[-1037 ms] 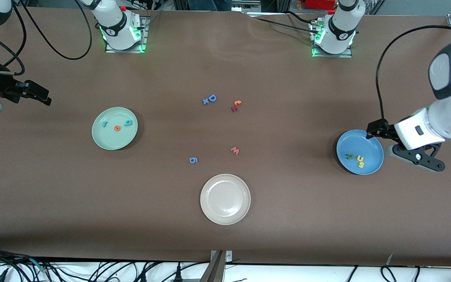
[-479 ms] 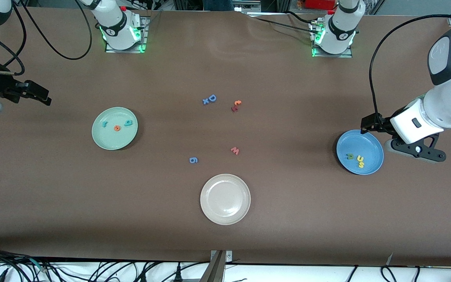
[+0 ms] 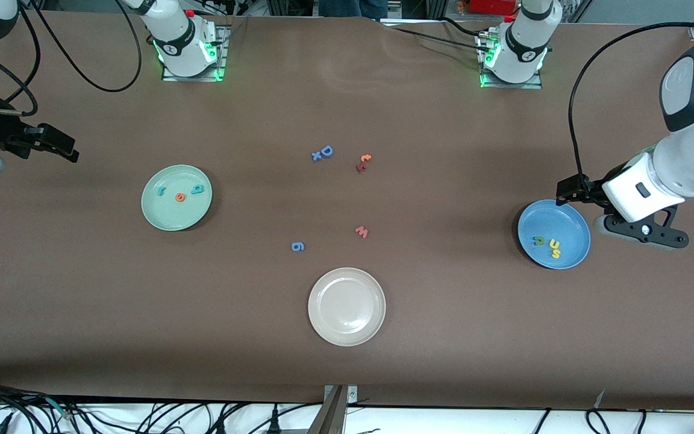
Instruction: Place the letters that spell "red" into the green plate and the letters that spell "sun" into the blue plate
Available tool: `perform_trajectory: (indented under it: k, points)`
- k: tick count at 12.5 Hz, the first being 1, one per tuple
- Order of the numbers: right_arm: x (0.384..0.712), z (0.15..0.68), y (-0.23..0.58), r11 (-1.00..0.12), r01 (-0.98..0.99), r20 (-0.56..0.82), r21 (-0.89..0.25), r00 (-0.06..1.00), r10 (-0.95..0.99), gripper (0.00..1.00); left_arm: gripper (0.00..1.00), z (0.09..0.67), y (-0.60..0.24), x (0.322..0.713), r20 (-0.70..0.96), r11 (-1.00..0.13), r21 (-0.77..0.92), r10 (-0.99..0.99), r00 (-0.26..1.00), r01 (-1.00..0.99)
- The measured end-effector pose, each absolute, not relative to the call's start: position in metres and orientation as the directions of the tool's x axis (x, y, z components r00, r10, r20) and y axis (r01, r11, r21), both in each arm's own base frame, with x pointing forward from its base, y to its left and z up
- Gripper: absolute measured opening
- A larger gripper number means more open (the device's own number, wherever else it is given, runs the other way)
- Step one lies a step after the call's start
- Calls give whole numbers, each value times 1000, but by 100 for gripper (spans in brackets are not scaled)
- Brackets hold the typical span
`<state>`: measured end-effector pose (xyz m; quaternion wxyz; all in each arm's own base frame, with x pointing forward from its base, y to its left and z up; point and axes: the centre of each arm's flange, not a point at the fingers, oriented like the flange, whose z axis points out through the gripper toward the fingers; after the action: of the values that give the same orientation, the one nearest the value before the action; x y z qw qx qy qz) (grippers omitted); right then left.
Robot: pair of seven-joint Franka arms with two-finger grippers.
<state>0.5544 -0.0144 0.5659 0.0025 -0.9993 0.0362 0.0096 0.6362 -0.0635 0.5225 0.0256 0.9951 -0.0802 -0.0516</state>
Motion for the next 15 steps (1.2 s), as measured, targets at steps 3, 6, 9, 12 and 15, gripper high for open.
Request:
perform_trajectory:
  k: [3, 6, 9, 12, 15]
  points:
    - [554, 566, -14, -997, -73, -19, -4, 997, -72, 100, 100, 522, -63, 636, -105, -997, 50, -61, 993, -56]
    - [554, 566, -14, -997, -73, -19, -4, 997, -72, 100, 100, 544, -56, 639, -59, -998, 50, -29, 998, -26]
    - [554, 566, -15, -997, -73, -19, -4, 997, -73, 100, 100, 586, -29, 635, 9, -998, 53, 19, 1000, 19]
    - [554, 566, -15, -997, -73, -19, -4, 997, -73, 100, 100, 592, -35, 632, 16, -998, 54, 29, 999, 28]
    - [554, 566, -15, -997, -73, -19, -4, 997, -73, 100, 100, 592, -36, 631, 13, -998, 55, 32, 999, 31]
